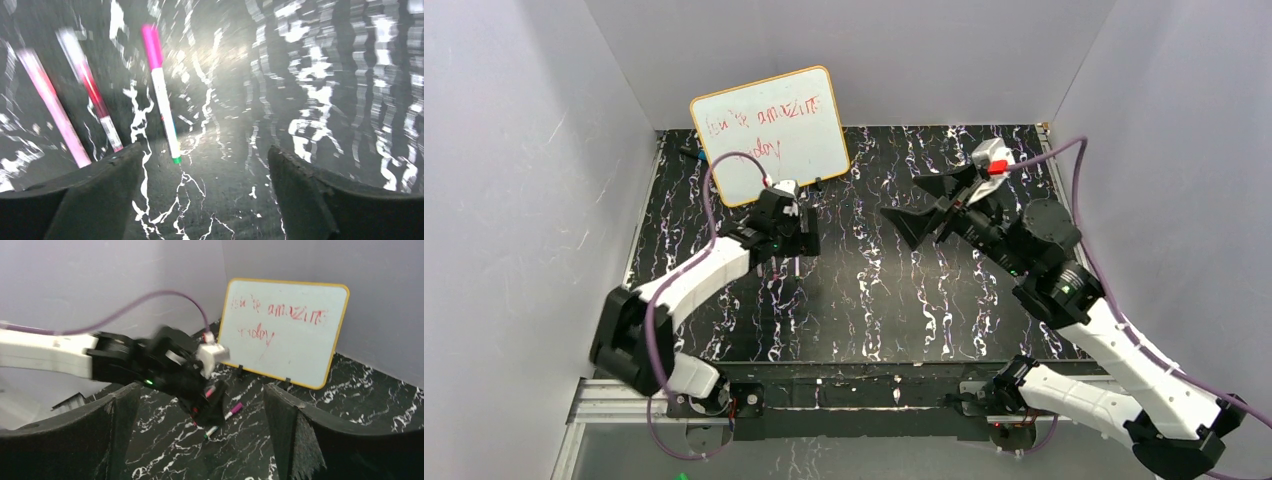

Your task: Insert the pens into the pen caps

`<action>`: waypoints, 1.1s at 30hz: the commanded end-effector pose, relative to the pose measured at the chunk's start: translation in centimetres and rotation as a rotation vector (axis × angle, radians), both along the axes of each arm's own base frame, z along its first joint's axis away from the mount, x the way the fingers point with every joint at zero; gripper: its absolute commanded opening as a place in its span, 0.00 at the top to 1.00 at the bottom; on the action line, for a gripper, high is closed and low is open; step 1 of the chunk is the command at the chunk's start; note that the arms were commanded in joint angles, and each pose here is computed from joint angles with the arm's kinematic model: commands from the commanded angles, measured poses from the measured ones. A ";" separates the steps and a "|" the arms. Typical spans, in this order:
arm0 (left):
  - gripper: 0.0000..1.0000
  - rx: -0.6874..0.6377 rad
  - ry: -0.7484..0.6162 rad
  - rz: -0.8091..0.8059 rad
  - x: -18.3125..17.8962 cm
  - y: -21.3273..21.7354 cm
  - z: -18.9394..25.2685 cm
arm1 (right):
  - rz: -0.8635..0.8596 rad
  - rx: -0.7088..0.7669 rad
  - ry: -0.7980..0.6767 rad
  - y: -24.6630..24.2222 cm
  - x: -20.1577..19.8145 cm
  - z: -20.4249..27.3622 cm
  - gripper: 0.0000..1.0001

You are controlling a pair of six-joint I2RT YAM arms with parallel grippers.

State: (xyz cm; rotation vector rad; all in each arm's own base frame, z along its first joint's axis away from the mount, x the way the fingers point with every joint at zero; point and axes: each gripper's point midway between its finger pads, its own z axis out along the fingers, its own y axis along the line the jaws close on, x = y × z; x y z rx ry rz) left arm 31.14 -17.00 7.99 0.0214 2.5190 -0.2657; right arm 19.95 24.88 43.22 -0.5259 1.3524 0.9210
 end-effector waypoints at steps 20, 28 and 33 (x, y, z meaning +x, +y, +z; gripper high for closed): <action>0.02 -0.069 -0.657 -0.201 1.5 3.9 17.2 | -0.329 -0.128 0.539 -7.1 17.5 -16.7 0.01; 0.02 -0.085 -0.661 -0.224 1.0 3.7 17.2 | -0.362 -0.103 0.519 -7.7 17.5 -15.5 0.01; 0.02 -0.089 -0.660 -0.227 0.8 3.6 17.2 | -0.449 -0.048 0.536 -8.9 17.5 -14.9 0.01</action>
